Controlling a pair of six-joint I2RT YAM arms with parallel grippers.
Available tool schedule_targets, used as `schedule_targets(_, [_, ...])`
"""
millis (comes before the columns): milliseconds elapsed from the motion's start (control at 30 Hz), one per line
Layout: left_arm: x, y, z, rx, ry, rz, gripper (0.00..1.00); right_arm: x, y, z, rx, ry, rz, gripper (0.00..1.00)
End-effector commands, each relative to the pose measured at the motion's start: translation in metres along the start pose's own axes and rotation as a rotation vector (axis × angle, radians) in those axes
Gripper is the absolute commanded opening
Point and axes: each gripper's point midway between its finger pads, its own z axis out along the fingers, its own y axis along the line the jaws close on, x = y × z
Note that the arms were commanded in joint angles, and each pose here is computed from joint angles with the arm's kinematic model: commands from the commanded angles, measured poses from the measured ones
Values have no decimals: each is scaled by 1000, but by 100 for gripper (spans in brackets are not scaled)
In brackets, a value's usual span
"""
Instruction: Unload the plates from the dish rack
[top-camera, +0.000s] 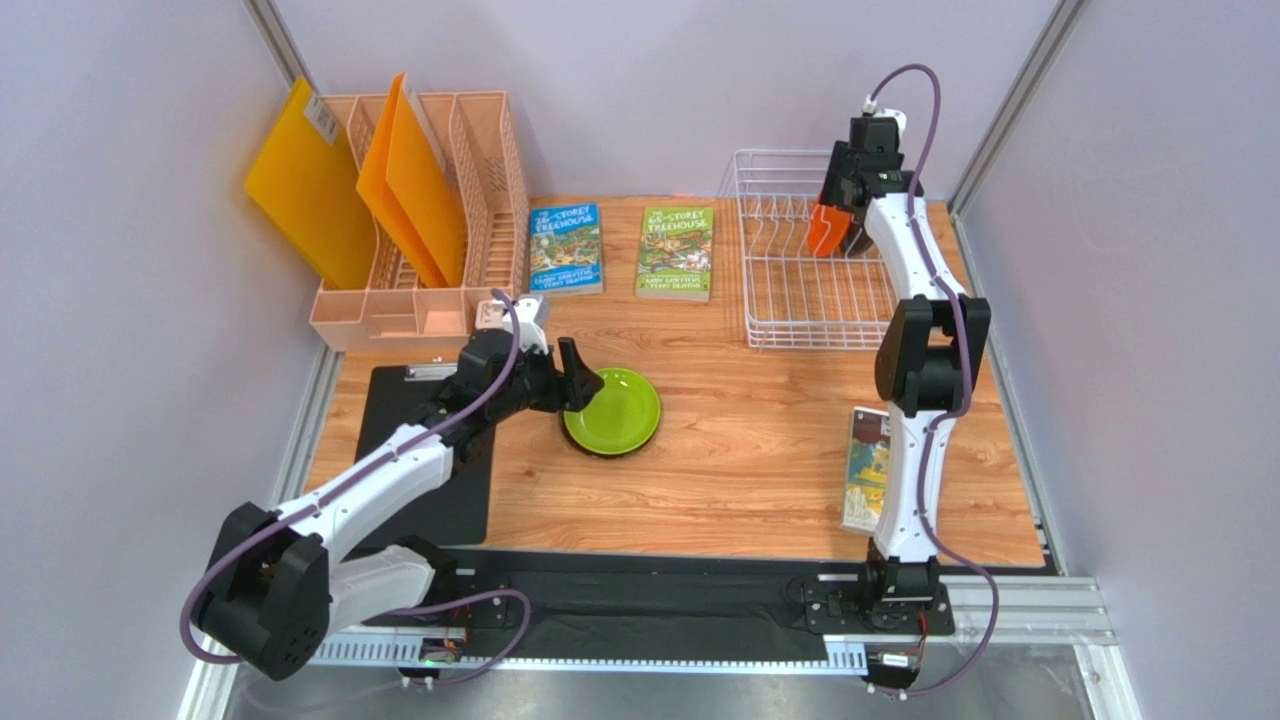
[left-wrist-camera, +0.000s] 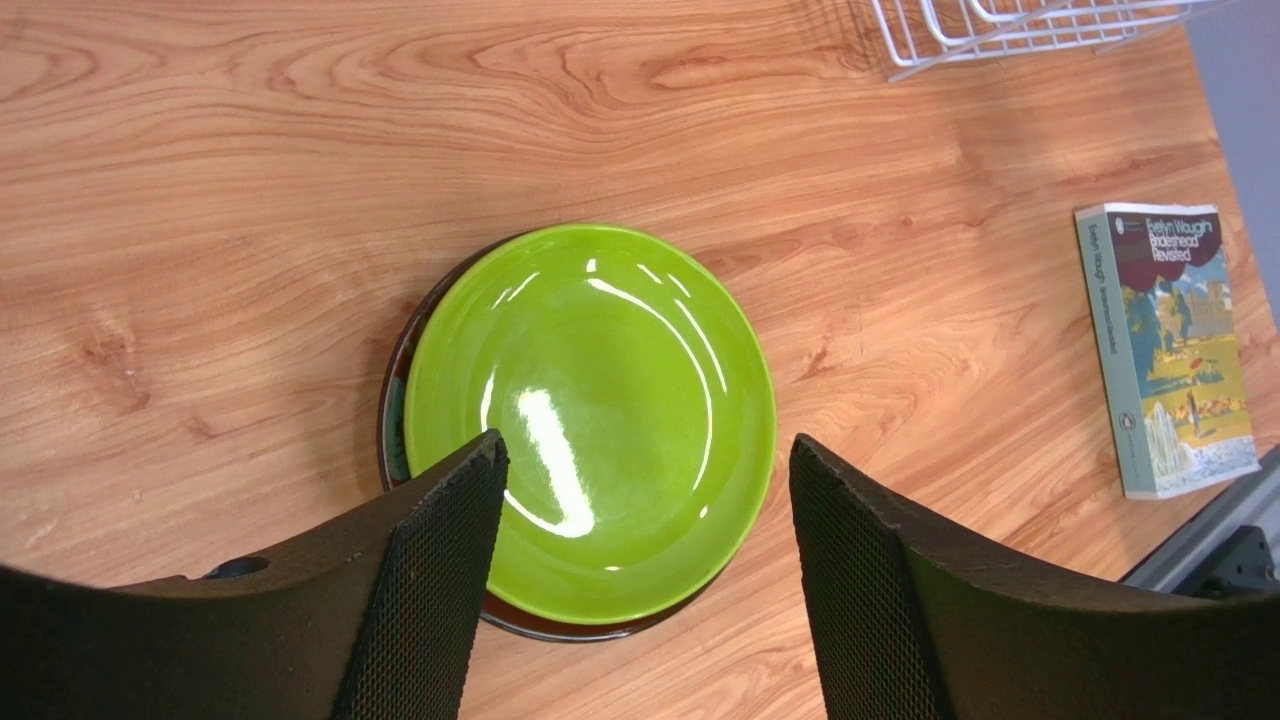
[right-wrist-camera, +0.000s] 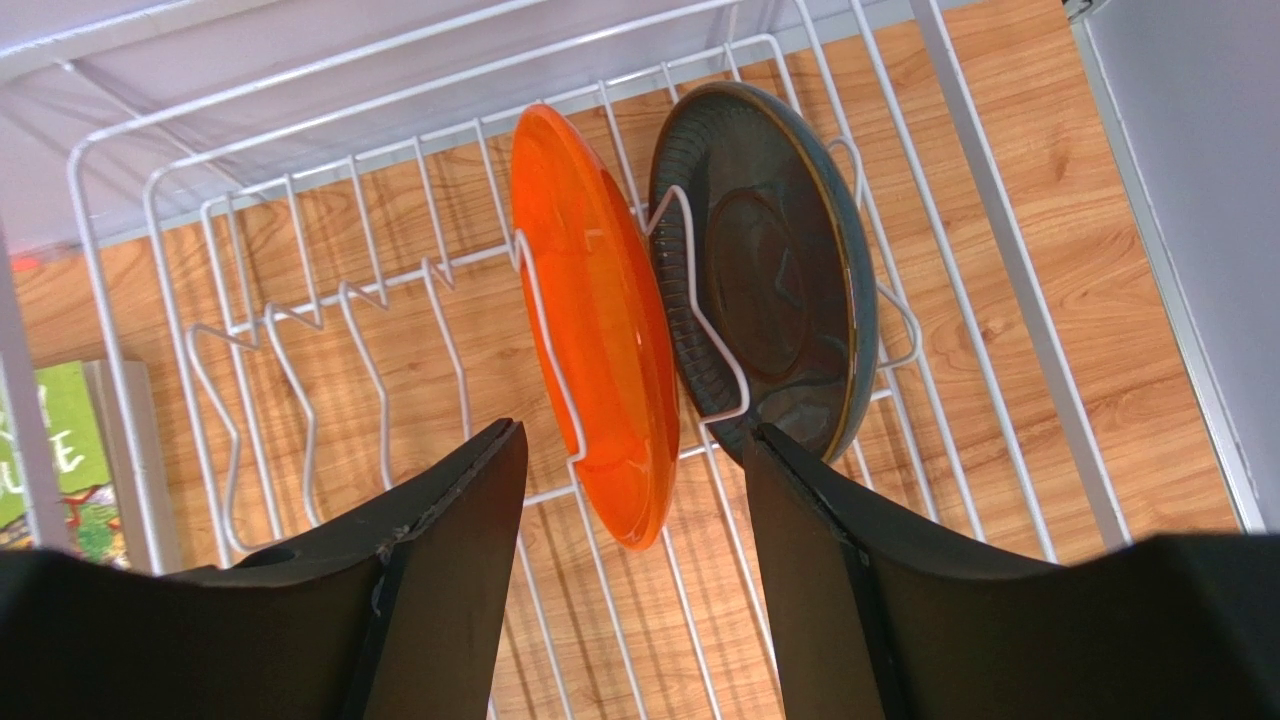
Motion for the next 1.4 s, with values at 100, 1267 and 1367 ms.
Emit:
schedule_targets(100, [-23,-12,3,43,-56,34,75,4,-7,26,37,-14,-67,58])
schedule_targets(1267, [-24,-10,-14,36,-99,77,99,-65,1,-187,156,-431,-26,0])
schedule_targets(1367, [-32,-32,-14,150,-113,119,99,-21,28,-218,-79,-266,11,0])
